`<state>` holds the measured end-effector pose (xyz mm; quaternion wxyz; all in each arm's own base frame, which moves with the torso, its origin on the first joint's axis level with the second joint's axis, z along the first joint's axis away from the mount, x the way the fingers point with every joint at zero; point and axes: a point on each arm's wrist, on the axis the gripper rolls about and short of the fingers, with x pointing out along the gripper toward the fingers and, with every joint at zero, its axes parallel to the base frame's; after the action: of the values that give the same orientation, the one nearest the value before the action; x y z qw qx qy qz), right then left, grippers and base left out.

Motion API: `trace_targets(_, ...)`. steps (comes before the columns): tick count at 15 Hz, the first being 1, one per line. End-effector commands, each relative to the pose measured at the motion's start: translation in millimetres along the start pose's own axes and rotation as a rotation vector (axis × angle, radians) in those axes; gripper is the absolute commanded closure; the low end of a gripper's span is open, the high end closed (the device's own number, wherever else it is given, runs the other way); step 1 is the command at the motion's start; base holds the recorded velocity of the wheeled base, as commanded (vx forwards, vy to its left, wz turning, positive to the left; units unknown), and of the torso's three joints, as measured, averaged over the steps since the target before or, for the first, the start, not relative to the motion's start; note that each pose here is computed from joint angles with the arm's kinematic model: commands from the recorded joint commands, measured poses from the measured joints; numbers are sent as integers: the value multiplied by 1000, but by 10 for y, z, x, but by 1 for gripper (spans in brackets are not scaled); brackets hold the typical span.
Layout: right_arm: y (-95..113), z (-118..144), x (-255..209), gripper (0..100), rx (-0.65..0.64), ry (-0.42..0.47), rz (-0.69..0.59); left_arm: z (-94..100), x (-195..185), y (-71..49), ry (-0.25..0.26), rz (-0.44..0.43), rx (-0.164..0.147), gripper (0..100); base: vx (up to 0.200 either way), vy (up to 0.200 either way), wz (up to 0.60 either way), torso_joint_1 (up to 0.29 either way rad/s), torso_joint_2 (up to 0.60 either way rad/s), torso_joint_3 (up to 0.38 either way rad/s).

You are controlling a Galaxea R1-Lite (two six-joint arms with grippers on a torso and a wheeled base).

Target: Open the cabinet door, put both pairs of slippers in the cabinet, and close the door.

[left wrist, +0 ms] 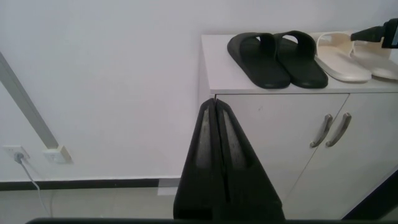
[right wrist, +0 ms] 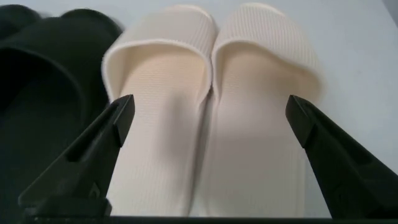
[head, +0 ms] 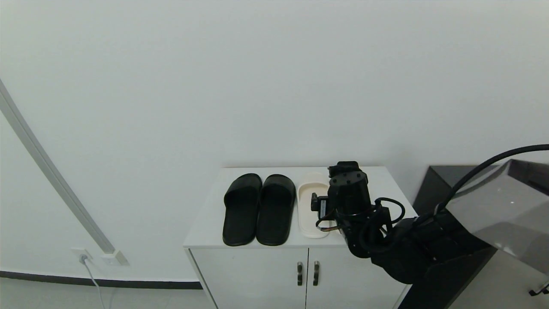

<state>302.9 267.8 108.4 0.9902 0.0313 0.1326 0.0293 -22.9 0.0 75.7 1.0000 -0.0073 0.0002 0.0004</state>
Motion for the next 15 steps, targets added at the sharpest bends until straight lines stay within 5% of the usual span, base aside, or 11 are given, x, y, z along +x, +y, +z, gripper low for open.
trace_targets(1, -19, -132, 181, 0, -5, 12, -25, 1, 1, 0, 1, 1, -1, 100, 0, 0, 0, 0, 0, 0)
trace_targets(14, 63, -205, 780, 0, 31, -37, -72, 1, 1, 0, 1, 1, -1, 100, 0, 0, 0, 0, 0, 0)
trace_targets(15, 67, -183, 792, 100, 36, -43, -72, 1, 0, 0, 0, 1, -1, 100, 0, 0, 0, 0, 0, 0)
